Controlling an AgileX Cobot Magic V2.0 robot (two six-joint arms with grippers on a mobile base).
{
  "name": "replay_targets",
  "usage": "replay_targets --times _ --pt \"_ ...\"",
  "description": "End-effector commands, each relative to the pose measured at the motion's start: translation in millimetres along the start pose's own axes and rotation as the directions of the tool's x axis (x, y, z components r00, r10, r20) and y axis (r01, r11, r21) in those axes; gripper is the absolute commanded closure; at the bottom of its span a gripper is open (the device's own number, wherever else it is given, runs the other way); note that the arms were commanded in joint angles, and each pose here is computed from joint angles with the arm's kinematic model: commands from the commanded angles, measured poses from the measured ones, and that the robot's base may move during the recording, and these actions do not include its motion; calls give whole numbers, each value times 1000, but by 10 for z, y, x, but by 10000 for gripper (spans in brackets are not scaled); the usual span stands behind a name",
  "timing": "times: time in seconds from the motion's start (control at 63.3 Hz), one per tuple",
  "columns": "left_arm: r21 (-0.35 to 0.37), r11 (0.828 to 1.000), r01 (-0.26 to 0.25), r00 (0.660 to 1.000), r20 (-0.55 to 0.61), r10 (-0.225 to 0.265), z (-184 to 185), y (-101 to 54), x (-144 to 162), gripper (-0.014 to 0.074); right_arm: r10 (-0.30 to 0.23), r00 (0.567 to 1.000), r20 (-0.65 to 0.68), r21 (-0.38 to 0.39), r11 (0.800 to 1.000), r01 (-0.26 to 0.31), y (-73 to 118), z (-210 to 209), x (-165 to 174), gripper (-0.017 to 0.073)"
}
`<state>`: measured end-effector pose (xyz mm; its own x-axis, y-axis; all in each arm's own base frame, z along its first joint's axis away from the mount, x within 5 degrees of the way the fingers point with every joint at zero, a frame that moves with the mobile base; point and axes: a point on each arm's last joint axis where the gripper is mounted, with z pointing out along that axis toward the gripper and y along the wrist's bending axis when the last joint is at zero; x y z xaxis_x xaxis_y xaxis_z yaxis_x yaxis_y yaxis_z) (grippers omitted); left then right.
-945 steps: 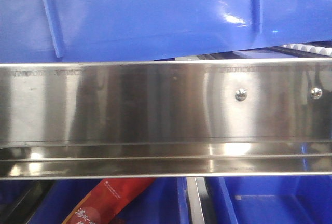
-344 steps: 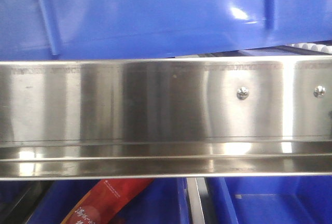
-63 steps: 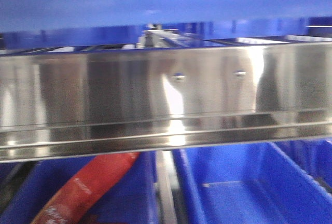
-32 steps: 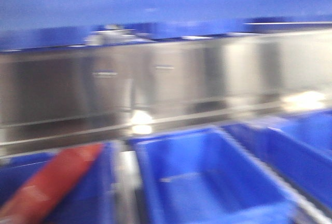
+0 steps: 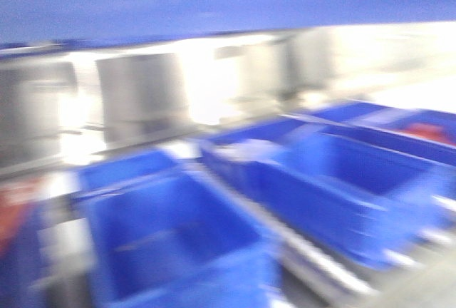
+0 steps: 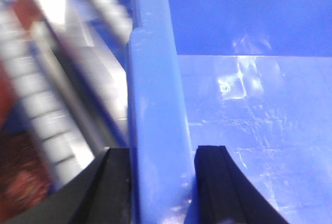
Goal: Move blue bin to conveyor side
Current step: 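Pull the held blue bin back away from the rack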
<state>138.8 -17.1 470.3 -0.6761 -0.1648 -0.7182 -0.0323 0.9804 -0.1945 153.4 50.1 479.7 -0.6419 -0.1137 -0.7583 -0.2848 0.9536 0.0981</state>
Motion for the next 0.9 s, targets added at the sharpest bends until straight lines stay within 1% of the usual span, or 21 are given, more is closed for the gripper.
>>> replay_targets --times 0.0,0.885 --pt "44 999 -15 994 105 10 -110 -40 -59 603 -16 991 131 -5 1000 17 14 -113 -90 638" --pt "44 999 -15 994 105 10 -110 -40 -59 603 -16 991 131 -5 1000 17 14 -113 -90 638"
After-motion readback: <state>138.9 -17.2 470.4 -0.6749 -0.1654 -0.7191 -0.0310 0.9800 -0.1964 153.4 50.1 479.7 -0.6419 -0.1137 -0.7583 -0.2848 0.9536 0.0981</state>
